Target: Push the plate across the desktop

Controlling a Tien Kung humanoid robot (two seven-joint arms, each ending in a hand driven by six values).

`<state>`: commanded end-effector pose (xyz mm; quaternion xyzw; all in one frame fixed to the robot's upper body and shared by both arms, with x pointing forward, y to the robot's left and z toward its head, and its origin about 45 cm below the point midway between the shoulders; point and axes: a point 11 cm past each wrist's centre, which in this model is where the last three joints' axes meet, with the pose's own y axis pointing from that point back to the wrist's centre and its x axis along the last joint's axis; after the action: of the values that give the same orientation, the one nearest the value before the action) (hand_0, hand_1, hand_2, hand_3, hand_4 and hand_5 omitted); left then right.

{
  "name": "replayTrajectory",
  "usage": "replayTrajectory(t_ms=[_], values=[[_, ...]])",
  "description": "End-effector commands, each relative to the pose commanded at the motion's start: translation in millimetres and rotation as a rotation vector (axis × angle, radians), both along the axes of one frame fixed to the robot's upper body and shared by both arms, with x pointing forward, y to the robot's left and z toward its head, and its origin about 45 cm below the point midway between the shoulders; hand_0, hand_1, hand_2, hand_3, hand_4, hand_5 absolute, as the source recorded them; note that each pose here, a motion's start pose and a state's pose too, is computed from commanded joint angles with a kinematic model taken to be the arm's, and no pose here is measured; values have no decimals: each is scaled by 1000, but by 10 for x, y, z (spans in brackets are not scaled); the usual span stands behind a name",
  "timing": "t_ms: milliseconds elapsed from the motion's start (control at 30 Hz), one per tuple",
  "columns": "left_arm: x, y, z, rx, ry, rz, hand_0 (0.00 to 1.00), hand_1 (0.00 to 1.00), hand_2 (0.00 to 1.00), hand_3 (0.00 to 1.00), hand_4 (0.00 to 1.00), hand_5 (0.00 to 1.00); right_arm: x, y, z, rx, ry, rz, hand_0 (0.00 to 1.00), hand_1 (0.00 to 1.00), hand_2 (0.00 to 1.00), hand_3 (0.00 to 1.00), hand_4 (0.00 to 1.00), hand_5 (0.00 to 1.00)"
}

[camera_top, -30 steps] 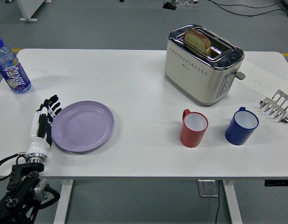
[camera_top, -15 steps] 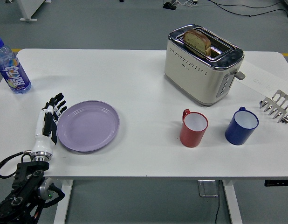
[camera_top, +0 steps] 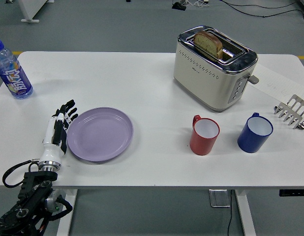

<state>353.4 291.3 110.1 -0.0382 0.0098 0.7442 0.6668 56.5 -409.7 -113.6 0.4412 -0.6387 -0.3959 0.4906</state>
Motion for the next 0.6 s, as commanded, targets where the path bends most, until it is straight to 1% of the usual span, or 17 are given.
replayTrajectory(t_ms=[400,600], values=[[17,-69,41,-1,-15,-14,813,870,907,819,515,998,10,-2,2,0,-1,1,676,677,758,704,322,319],[-9,-85,-4,3,-1,-20,813,870,908,819,516,998,13,-4,3,0,-1,1,675,677,758,704,322,318]])
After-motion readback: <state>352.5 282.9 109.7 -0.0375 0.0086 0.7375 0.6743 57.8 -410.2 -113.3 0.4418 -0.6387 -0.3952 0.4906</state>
